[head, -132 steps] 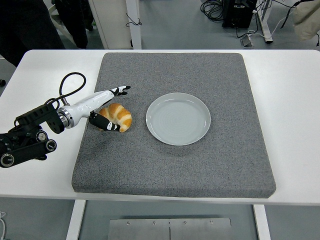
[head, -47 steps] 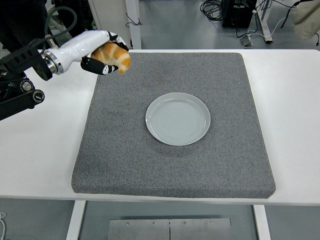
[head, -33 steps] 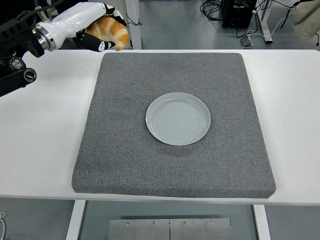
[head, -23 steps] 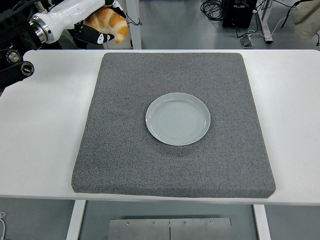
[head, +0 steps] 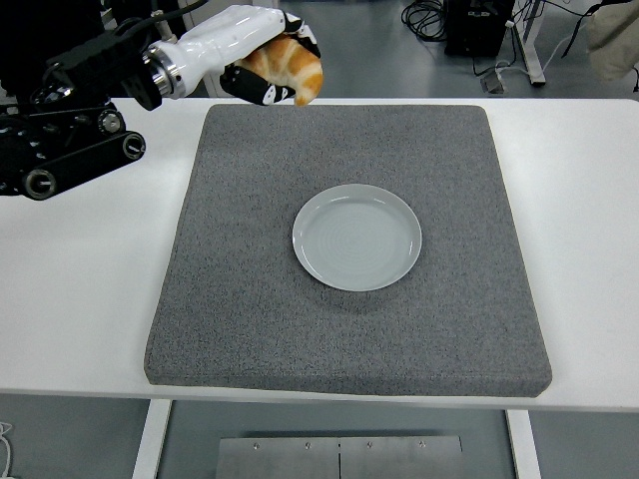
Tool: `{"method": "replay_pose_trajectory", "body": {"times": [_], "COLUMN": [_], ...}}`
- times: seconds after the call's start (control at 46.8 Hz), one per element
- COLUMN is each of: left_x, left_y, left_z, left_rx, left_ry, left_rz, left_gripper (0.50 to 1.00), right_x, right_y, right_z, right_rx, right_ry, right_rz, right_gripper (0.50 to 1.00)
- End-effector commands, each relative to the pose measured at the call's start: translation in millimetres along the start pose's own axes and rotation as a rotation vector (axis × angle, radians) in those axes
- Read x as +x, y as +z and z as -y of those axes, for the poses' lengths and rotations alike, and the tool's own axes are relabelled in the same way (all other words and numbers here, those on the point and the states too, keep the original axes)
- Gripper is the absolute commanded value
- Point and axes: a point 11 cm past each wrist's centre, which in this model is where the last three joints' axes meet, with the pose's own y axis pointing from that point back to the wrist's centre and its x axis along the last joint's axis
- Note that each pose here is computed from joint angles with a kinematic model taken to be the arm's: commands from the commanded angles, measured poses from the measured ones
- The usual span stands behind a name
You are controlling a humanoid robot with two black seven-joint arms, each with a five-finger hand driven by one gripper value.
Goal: Place the bread on the plate
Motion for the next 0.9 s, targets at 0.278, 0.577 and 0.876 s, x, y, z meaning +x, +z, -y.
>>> {"method": "replay_pose_trajectory", "body": {"times": [0.278,0.577,0.876], "left_x": [-45.1,-95.5,-138.8], "left_y": [55.7,73.3,65.6], "left_z": [32.4,26.9,8.3], "left_rx": [-0.119,-0.195,-0.192], "left_ry": [-0.043,-0.109,-0.165], "left_rz": [-0.052,-0.106,-0.117], "left_gripper": [0.500,0.500,0.500], "right_x": [-0.1,-0.1,-0.1], "right_y": [0.0,0.0,0.0], "right_z": [0.0,0.0,0.0], "right_rx": [0.000,0.000,0.000], "right_ry": [0.000,0.000,0.000], "right_rz": [0.000,0.000,0.000], "right_gripper": [1.000,1.000,1.000]}}
